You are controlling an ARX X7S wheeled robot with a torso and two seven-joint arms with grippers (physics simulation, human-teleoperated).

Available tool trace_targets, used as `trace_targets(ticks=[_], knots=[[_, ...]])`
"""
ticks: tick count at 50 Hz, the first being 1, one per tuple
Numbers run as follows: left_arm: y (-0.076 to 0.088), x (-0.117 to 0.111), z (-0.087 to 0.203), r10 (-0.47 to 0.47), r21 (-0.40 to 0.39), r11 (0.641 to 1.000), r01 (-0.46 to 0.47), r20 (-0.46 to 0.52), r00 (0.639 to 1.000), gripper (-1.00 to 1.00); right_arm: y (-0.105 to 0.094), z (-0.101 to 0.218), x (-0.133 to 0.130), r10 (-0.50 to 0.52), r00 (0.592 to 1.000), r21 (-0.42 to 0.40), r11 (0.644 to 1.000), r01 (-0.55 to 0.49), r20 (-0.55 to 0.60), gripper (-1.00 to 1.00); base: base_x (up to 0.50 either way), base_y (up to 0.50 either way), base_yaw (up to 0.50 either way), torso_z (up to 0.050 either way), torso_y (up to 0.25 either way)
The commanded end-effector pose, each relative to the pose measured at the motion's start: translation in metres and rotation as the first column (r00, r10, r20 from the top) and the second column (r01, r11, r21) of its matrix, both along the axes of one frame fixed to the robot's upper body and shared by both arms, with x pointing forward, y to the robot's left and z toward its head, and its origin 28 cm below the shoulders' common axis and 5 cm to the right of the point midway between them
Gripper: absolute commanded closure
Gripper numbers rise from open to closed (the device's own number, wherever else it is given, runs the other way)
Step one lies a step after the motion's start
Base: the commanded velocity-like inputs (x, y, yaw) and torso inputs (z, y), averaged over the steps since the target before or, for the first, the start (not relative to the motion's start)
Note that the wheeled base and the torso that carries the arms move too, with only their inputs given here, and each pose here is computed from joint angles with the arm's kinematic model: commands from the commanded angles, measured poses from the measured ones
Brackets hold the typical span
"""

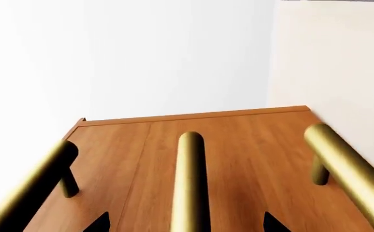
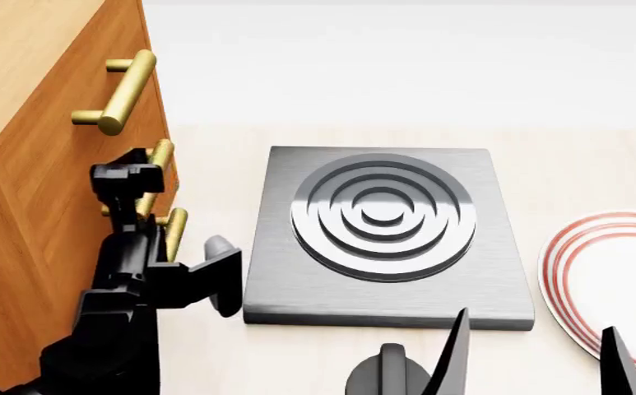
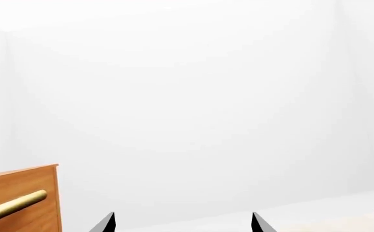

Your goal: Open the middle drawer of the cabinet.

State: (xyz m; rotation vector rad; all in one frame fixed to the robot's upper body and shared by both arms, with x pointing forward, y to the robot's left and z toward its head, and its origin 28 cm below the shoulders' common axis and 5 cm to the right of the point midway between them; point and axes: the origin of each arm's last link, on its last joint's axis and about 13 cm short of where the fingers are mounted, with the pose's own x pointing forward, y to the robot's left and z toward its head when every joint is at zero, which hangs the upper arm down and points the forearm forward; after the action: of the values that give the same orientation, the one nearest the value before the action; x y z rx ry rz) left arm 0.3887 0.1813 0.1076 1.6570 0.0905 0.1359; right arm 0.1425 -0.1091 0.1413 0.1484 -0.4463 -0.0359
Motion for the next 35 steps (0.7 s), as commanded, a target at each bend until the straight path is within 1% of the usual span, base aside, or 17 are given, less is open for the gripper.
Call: trace_targets(ticks=[1, 6, 14, 15, 30, 35], knots=[[0.0018, -0.0012, -0.0009, 0.025, 0.006, 1.000, -0.025, -0.007, 1.000, -1.00, -0.0002, 0.0000, -0.0001, -0.001, 1.000, 0.004, 1.000, 0.001, 0.000, -1.00, 0.00, 0.00, 0.00, 0.000, 0.000], [0.0041, -0.0023, -0.0007, 0.054, 0.028, 0.998, -0.053, -0.006, 0.999, -1.00, -0.0001, -0.0004, 0.0001, -0.001, 1.000, 0.004, 1.000, 0.001, -0.001, -1.00, 0.00, 0.00, 0.00, 0.000, 0.000], [0.0037, -0.0019, -0.0011, 0.043, 0.021, 0.999, -0.043, -0.005, 0.999, -1.00, -0.0002, -0.0004, 0.0003, -0.002, 1.000, 0.004, 1.000, 0.002, 0.000, -1.00, 0.00, 0.00, 0.00, 0.000, 0.000], [0.0032, -0.0018, -0.0008, 0.037, 0.026, 0.999, -0.037, 0.004, 0.999, 1.00, -0.0002, -0.0002, 0.0003, -0.002, 1.000, 0.004, 1.000, 0.002, 0.000, -1.00, 0.00, 0.00, 0.00, 0.000, 0.000], [0.0001, -0.0014, 0.0006, 0.013, 0.033, 0.999, -0.015, 0.040, 0.999, 1.00, -0.0004, 0.0010, -0.0006, -0.004, 1.000, 0.005, 1.000, 0.004, 0.002, -1.00, 0.00, 0.00, 0.00, 0.000, 0.000], [-0.0034, -0.0017, 0.0002, -0.014, 0.031, 0.999, 0.012, 0.063, 0.998, 1.00, -0.0007, 0.0008, -0.0003, -0.005, 1.000, 0.005, 1.000, 0.005, 0.003, -1.00, 0.00, 0.00, 0.00, 0.000, 0.002]])
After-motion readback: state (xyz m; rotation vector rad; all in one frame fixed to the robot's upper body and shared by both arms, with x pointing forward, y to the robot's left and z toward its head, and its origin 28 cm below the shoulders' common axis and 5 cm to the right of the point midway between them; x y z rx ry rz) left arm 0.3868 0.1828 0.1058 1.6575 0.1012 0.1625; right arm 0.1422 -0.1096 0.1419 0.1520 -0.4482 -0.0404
